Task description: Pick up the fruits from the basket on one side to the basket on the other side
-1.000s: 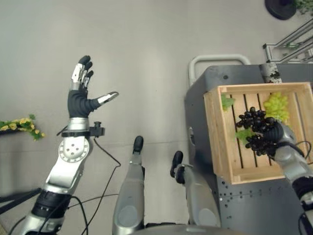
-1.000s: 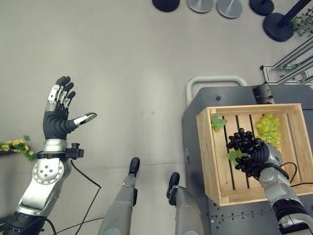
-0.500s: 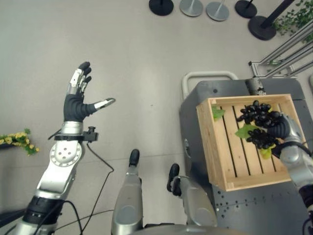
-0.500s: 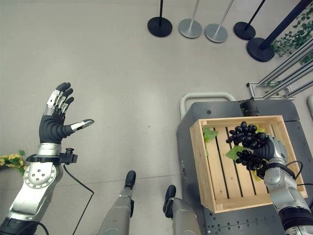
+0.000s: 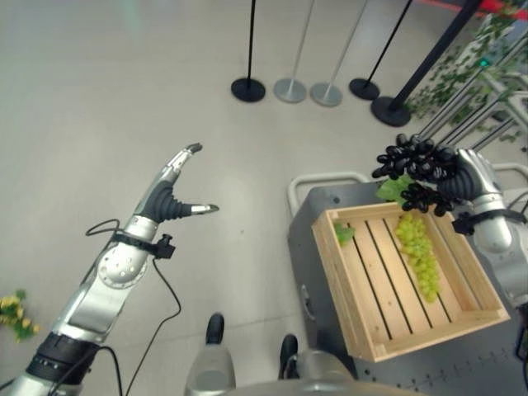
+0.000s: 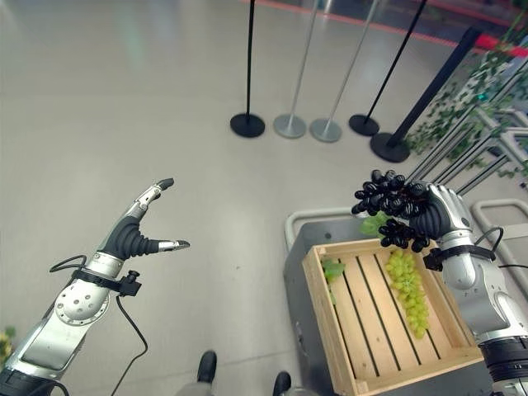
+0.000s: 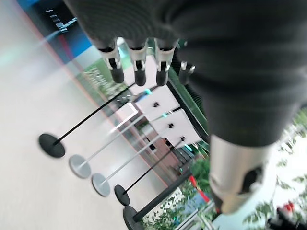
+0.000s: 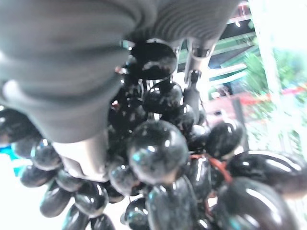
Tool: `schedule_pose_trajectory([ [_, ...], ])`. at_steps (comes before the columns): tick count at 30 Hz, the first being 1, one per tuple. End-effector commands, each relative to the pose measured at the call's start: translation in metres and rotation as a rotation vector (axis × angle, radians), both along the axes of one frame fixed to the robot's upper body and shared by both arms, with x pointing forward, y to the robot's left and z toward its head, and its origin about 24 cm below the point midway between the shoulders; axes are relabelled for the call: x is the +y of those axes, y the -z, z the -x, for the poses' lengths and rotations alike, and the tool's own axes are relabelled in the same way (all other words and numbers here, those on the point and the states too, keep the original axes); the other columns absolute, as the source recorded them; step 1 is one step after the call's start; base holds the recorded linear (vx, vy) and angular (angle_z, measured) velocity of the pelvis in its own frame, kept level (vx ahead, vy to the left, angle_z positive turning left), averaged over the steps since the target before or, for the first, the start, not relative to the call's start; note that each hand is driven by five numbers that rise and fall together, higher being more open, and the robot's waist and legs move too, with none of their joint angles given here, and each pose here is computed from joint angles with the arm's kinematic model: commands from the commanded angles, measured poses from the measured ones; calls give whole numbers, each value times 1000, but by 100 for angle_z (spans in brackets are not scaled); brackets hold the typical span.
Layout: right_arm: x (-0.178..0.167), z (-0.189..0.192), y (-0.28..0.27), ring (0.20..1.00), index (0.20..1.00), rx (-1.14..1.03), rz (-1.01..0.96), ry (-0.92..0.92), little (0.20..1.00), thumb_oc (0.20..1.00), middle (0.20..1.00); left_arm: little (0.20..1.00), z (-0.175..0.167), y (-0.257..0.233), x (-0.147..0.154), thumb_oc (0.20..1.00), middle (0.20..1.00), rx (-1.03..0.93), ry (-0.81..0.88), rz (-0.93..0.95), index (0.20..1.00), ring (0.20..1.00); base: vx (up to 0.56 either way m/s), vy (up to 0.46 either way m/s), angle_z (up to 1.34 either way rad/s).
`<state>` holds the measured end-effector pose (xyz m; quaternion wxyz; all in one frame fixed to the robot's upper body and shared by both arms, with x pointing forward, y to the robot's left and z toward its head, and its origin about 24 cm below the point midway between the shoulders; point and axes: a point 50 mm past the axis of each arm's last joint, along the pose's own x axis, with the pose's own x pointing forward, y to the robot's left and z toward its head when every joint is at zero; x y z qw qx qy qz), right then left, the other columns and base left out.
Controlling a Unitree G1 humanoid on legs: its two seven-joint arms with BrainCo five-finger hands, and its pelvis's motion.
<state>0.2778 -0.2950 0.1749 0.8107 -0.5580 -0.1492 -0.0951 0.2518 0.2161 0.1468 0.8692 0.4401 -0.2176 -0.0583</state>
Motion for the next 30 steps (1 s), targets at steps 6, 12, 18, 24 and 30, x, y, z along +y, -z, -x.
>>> schedule_pose_trajectory([
  [6,33,1,-43,200,200,-118,-13,-222,200,200,200,1000,-15,-19,-13,1000,1000,-196,-23,-249,1000,1000,49,21,-4],
  [12,69,-7,-39,200,200,-83,-57,-374,200,200,200,1000,-33,-25,-46,1000,1000,-201,91,-225,1000,1000,-3,12,0],
  [18,92,-11,-45,200,200,-46,-65,-509,200,200,200,1000,-36,-10,-63,1000,1000,18,247,129,1000,1000,0,0,0],
  [24,108,-13,-61,200,200,20,-175,-674,200,200,200,1000,-43,-3,-84,1000,1000,213,429,267,1000,1000,23,9,-2],
  [30,132,-9,-68,200,200,89,-261,-868,200,200,200,1000,-43,4,-101,1000,1000,394,577,435,1000,1000,10,1,0],
])
